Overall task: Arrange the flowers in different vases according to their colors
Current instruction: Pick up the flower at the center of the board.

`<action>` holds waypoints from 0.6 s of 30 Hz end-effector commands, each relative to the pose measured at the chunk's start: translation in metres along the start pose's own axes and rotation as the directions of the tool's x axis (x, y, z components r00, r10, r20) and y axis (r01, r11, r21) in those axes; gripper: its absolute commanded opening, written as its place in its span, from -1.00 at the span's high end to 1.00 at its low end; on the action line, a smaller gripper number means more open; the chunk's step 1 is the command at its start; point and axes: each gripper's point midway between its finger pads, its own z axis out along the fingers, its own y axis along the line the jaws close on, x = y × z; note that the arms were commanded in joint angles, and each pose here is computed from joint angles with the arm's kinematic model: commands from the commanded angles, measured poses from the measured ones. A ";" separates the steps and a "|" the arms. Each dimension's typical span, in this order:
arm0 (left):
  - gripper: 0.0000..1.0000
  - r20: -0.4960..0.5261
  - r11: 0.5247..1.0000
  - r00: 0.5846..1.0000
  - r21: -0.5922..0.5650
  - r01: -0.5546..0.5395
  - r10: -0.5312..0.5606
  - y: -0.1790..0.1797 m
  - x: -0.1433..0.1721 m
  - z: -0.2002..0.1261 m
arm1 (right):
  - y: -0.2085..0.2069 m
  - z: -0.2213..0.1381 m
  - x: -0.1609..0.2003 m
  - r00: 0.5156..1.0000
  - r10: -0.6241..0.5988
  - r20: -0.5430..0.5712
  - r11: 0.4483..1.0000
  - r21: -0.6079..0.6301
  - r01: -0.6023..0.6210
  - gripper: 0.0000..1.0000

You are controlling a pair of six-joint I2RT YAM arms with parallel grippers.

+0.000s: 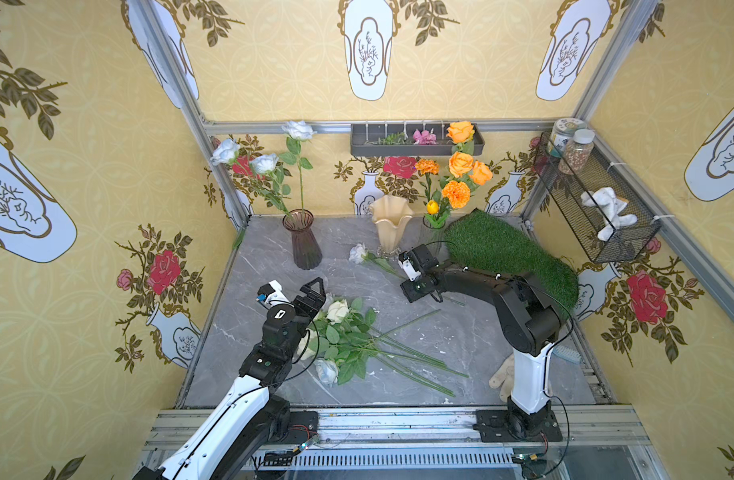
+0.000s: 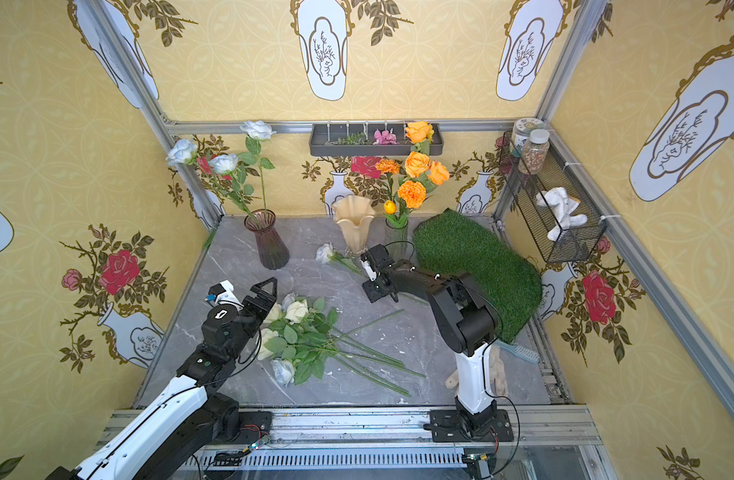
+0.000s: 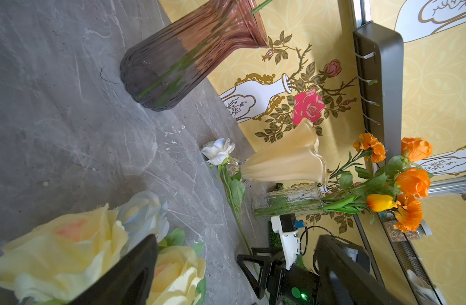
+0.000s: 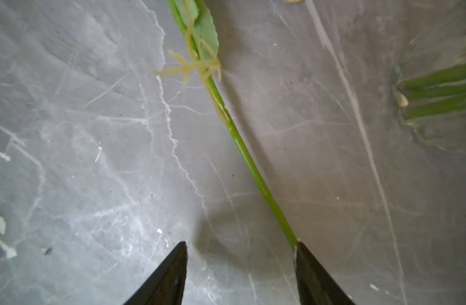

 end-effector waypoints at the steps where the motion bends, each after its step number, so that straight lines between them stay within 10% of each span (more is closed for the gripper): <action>1: -0.92 0.022 1.000 1.000 0.027 -0.001 0.000 -0.007 -0.006 0.002 | -0.007 0.004 -0.012 0.999 -0.020 0.027 1.000 0.011 0.019 -0.27; 18: -0.91 0.014 1.000 1.000 0.025 0.017 -0.017 -0.004 -0.005 0.003 | -0.005 -0.026 -0.024 0.993 -0.076 0.093 0.997 0.011 0.075 -0.26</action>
